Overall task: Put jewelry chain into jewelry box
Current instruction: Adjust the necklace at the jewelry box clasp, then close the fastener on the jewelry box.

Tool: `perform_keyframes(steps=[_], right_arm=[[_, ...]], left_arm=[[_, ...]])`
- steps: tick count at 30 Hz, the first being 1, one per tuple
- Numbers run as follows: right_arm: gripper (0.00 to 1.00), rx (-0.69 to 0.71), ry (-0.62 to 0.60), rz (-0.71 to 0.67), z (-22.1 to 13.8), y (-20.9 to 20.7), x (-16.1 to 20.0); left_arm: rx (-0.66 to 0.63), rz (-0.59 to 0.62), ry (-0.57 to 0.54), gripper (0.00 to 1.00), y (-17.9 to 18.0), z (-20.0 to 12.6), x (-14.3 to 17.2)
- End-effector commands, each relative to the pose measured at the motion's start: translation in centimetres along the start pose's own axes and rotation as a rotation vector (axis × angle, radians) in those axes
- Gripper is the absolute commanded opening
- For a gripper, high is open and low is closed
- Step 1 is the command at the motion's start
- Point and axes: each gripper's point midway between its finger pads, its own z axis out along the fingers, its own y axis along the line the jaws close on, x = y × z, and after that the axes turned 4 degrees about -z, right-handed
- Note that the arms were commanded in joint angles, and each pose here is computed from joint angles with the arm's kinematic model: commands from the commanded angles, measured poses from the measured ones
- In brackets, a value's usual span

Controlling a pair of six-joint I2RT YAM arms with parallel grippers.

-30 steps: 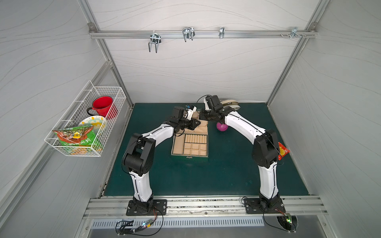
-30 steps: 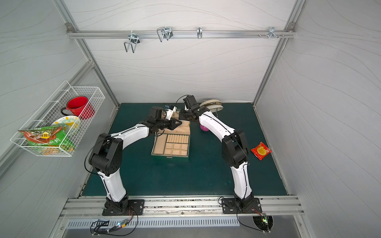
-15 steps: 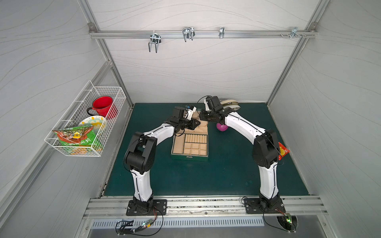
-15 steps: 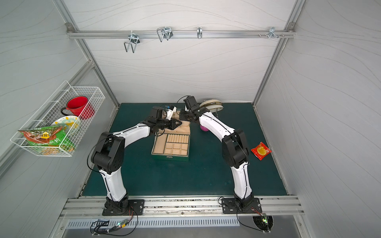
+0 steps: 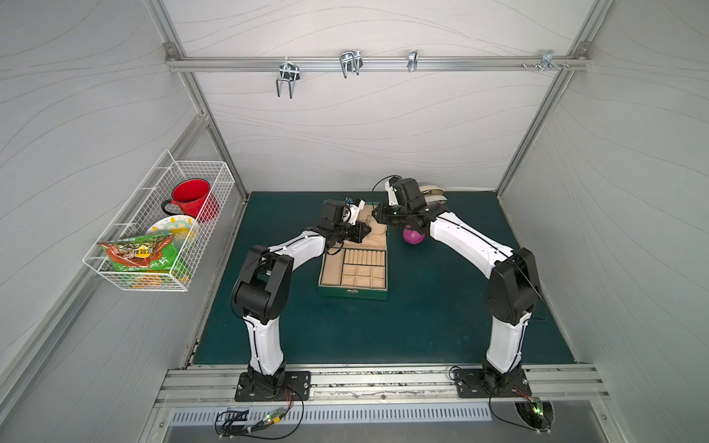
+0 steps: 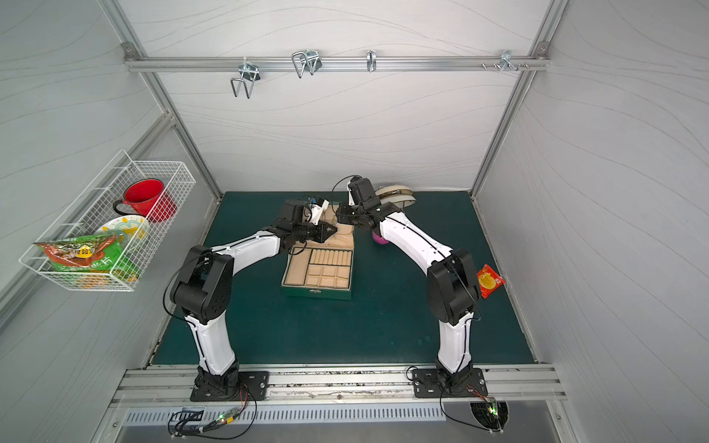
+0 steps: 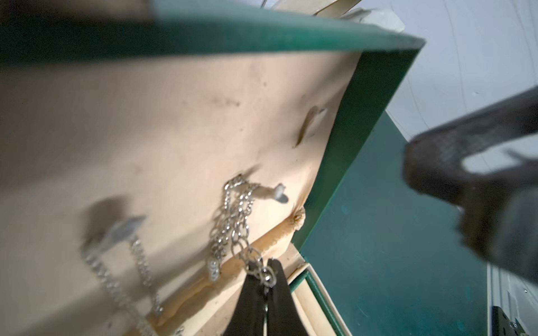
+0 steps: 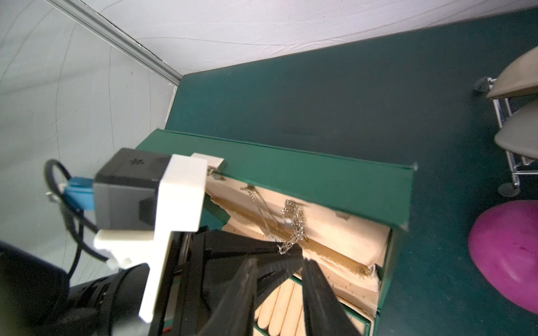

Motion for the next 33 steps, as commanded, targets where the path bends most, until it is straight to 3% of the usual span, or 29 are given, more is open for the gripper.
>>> perform_keyframes(steps=[1,4,9,14,16,23,27,33], right_arm=[[0.35,-0.027,-0.065,-0.01,-2.0,0.7,-1.4],[0.39,-0.035,-0.077,-0.038,-2.9,1.0,-1.6],[0.51,-0.054,-0.098,-0.265,-5.1,1.9,-1.9],[0.87,-0.005,-0.146,-0.569,-8.3,1.7,-2.8],[0.97,-0.017,-0.123,-0.694,-8.4,1.8,-2.9],[0.99,-0.097,-0.033,-1.101,-5.0,1.8,-2.0],[0.99,-0.146,0.018,-1.244,-2.9,1.7,-1.5],[0.99,-0.116,0.054,-1.345,0.4,0.4,-2.2]], left_arm=[[-0.043,-0.016,0.072,0.01,1.1,1.0,2.8],[-0.035,-0.001,0.073,0.07,0.5,0.9,2.9],[-0.014,0.024,0.02,0.33,-1.1,-0.8,1.6],[0.015,0.038,-0.015,0.48,-2.8,-3.1,1.2],[0.033,0.031,-0.027,0.54,-3.5,-4.0,1.3],[0.005,0.021,-0.13,0.66,-4.6,-10.7,1.0],[-0.13,-0.111,-0.207,0.8,-0.6,-15.0,2.2],[-0.213,-0.317,-0.202,0.89,4.0,-16.5,7.1]])
